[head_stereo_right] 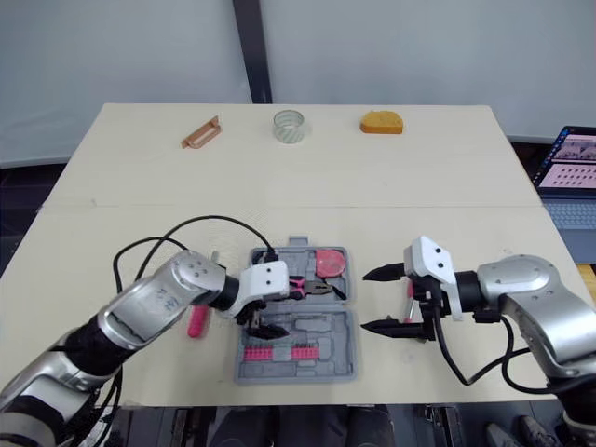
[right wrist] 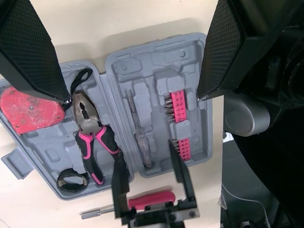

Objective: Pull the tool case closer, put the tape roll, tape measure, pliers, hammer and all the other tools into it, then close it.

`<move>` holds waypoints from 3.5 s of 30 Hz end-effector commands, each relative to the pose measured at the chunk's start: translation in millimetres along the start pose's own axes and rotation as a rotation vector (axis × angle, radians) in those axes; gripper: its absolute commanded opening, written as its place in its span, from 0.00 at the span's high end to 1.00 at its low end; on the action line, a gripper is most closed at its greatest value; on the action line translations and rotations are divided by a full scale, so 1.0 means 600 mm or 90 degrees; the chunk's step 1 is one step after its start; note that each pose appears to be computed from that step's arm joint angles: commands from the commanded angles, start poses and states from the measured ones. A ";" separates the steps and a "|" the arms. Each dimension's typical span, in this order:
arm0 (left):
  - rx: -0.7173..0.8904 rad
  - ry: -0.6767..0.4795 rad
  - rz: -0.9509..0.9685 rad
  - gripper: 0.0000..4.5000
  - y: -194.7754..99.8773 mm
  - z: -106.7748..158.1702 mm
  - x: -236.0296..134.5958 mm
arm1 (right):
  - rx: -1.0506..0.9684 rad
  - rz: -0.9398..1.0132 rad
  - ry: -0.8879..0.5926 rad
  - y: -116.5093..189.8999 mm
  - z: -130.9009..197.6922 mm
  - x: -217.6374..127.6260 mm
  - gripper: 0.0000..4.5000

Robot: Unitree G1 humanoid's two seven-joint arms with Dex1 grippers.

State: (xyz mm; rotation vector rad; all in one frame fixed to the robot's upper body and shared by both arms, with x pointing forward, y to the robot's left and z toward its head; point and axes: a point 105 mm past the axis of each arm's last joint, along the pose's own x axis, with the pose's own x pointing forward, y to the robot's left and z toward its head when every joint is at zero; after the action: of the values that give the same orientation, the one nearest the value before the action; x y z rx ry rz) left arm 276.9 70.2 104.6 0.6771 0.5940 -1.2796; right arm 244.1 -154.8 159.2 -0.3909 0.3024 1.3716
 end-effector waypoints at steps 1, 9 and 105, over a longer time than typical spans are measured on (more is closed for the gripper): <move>0.041 -0.168 0.059 0.13 0.037 0.031 -0.039 | -0.027 -0.010 -0.034 0.002 0.031 -0.009 0.00; 0.002 -0.337 0.028 0.66 -0.004 -0.019 -0.029 | -0.014 -0.016 -0.041 -0.001 0.031 -0.007 0.00; -0.450 -0.233 0.677 0.01 -0.025 -0.392 -0.367 | 0.297 -0.752 -0.111 -0.092 -0.265 -0.260 0.00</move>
State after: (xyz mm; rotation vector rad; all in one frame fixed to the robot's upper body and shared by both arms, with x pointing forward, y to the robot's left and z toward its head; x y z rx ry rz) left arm 216.4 378.5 96.4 0.0513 0.2996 -0.1745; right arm 274.1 -357.1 73.9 0.0287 0.2421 0.2169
